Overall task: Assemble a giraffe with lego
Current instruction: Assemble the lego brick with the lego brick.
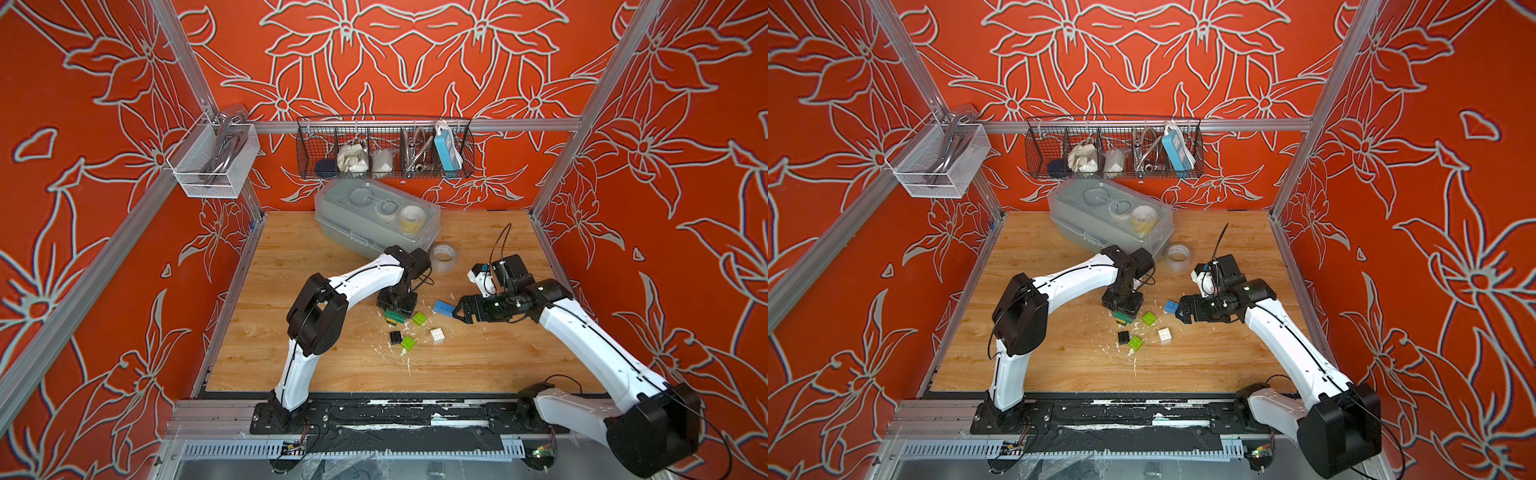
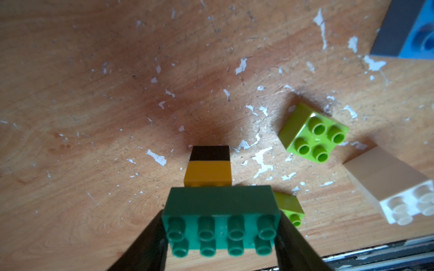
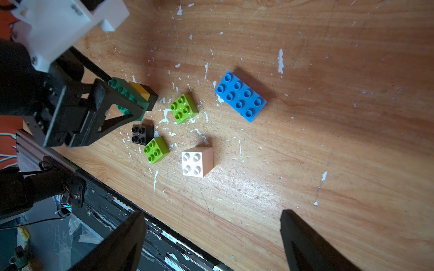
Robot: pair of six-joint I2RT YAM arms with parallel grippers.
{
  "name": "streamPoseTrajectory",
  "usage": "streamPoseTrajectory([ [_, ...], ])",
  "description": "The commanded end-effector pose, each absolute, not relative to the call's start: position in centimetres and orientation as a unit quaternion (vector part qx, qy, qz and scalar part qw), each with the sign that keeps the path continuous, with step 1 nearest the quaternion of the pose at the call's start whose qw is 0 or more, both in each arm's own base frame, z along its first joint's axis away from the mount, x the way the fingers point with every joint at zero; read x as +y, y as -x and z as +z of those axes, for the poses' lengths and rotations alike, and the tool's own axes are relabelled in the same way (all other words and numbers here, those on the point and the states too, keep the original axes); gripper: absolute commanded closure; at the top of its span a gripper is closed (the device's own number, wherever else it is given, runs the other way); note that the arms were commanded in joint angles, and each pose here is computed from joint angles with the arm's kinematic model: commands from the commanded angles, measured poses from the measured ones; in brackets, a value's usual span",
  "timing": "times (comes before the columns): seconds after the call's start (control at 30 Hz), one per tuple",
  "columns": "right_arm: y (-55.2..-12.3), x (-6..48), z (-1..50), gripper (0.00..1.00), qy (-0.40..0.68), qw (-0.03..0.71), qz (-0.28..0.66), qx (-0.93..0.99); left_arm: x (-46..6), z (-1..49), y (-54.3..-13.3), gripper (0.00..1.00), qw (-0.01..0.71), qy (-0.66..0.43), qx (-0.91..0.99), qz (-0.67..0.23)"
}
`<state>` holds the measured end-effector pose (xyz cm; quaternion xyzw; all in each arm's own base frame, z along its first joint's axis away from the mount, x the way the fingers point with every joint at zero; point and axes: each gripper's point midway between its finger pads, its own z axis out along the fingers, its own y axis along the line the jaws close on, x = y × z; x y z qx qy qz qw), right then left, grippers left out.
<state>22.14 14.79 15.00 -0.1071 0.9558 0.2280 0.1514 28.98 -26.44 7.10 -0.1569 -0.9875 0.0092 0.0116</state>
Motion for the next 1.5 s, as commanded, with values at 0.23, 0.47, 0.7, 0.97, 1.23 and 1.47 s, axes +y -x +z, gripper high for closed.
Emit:
streamPoseTrajectory([
  [0.23, -22.4, 14.8, 15.3, 0.06, 0.103, 0.157, 0.239, 0.953, -26.2, 7.8, -29.0, 0.37, 0.015, 0.129, -0.992, -0.008],
  [0.47, -22.4, 14.7, 15.4, 0.06, 0.102, 0.16, 0.239, 0.952, -26.4, 7.9, -29.0, 0.37, 0.014, 0.127, -0.992, -0.006],
  [0.7, -22.5, 14.7, 15.3, 0.06, 0.1, 0.158, 0.241, 0.952, -27.1, 7.2, -28.9, 0.36, 0.021, 0.133, -0.991, 0.0],
  [0.97, -22.6, 14.6, 15.2, 0.06, 0.097, 0.157, 0.24, 0.953, -27.5, 6.5, -28.9, 0.36, 0.026, 0.142, -0.99, -0.003],
  [1.23, -22.7, 14.5, 15.1, 0.06, 0.095, 0.157, 0.24, 0.953, -27.1, 5.5, -28.6, 0.36, 0.038, 0.137, -0.99, -0.019],
  [1.47, -22.8, 14.5, 15.1, 0.06, 0.095, 0.157, 0.243, 0.953, -27.1, 4.4, -28.2, 0.37, 0.045, 0.128, -0.99, -0.025],
])
